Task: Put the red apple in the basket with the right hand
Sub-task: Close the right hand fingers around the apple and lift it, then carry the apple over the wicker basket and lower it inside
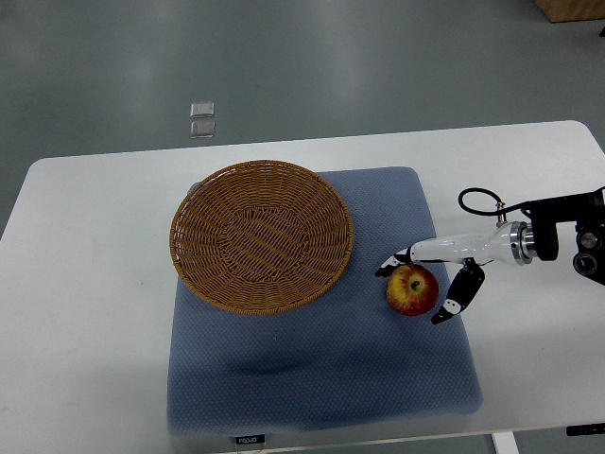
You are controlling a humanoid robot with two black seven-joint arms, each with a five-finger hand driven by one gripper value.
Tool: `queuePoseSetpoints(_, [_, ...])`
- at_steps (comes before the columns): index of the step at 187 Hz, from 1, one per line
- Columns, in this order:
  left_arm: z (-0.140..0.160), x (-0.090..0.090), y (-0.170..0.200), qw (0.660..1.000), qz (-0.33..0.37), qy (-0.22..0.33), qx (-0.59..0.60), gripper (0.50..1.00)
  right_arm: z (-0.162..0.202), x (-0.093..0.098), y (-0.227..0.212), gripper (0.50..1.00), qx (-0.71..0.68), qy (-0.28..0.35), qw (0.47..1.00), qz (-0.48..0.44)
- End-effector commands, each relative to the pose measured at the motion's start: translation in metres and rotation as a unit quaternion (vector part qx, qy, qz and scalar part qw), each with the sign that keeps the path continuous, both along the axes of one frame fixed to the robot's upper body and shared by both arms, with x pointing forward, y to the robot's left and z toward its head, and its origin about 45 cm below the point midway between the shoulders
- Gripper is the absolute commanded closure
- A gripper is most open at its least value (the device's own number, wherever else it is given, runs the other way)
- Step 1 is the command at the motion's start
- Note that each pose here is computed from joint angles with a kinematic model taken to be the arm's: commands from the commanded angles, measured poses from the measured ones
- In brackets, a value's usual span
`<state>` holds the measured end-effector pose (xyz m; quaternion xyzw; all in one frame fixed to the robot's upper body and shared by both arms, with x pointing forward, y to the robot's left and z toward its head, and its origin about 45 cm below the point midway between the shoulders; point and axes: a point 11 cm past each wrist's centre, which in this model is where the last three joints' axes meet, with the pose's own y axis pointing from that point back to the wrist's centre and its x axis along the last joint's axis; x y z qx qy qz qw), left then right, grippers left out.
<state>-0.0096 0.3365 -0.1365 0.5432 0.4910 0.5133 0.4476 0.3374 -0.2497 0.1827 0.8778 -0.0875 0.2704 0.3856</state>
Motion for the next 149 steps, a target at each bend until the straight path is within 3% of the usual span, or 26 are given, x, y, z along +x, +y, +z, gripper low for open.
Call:
queuePoseSetpoints(1, [0.0,0.0,0.0,1.0,0.0,0.0,0.0,0.5,-0.004,0.001,-0.002,0.638,-0.002,-0.003,1.0,-0.006])
queuePoseSetpoints(12, [0.0,0.0,0.0,1.0,0.0,0.0,0.0,0.5,-0.004,0.002,-0.002,0.642,-0.003,-0.003,1.0,-0.006])
queuePoseSetpoints(13, [0.0,0.0,0.0,1.0,0.0,0.0,0.0,0.5,-0.005,0.002,-0.001,0.668,-0.004,-0.005,1.0,-0.004])
queuePoseSetpoints(42, [0.0,0.0,0.0,1.0,0.001,0.0,0.0,0.5,-0.003,0.003,0.0,0.814,-0.002,-0.008,1.0,-0.004])
queuePoseSetpoints(53, [0.0,0.0,0.0,1.0,0.0,0.0,0.0,0.5,-0.002,0.004,0.001,0.912,-0.001,-0.01,1.0,-0.003])
queuePoseSetpoints(63, [0.0,0.0,0.0,1.0,0.0,0.0,0.0,0.5,-0.002,0.004,0.001,0.912,-0.001,-0.01,1.0,-0.003])
queuePoseSetpoints(64, [0.0,0.0,0.0,1.0,0.0,0.0,0.0,0.5,0.001,0.007,0.002,0.966,0.001,-0.017,1.0,-0.004])
queuePoseSetpoints(65, [0.0,0.0,0.0,1.0,0.0,0.0,0.0,0.5,0.001,0.007,0.002,0.979,0.002,-0.019,1.0,-0.005])
queuePoseSetpoints(70, [0.0,0.0,0.0,1.0,0.001,0.0,0.0,0.5,0.003,0.009,0.003,1.0,0.003,-0.023,1.0,-0.005])
queuePoseSetpoints(79, [0.0,0.0,0.0,1.0,0.001,0.0,0.0,0.5,0.003,0.009,0.003,1.0,0.003,-0.024,1.0,-0.005])
queuePoseSetpoints(113, [0.0,0.0,0.0,1.0,0.001,0.0,0.0,0.5,0.06,0.054,0.024,1.0,0.045,-0.09,0.995,-0.018])
queuePoseSetpoints(123, [0.0,0.0,0.0,1.0,0.001,0.0,0.0,0.5,0.06,0.054,0.024,1.0,0.045,-0.09,0.995,-0.018])
queuePoseSetpoints(124, [0.0,0.0,0.0,1.0,0.0,0.0,0.0,0.5,0.078,0.069,0.025,1.0,0.063,-0.101,0.992,-0.033])
queuePoseSetpoints(132, [0.0,0.0,0.0,1.0,0.0,0.0,0.0,0.5,0.09,0.079,0.024,1.0,0.072,-0.109,0.99,-0.044])
queuePoseSetpoints(149, [0.0,0.0,0.0,1.0,0.001,0.0,0.0,0.5,0.101,0.086,0.028,1.0,0.081,-0.115,0.989,-0.048])
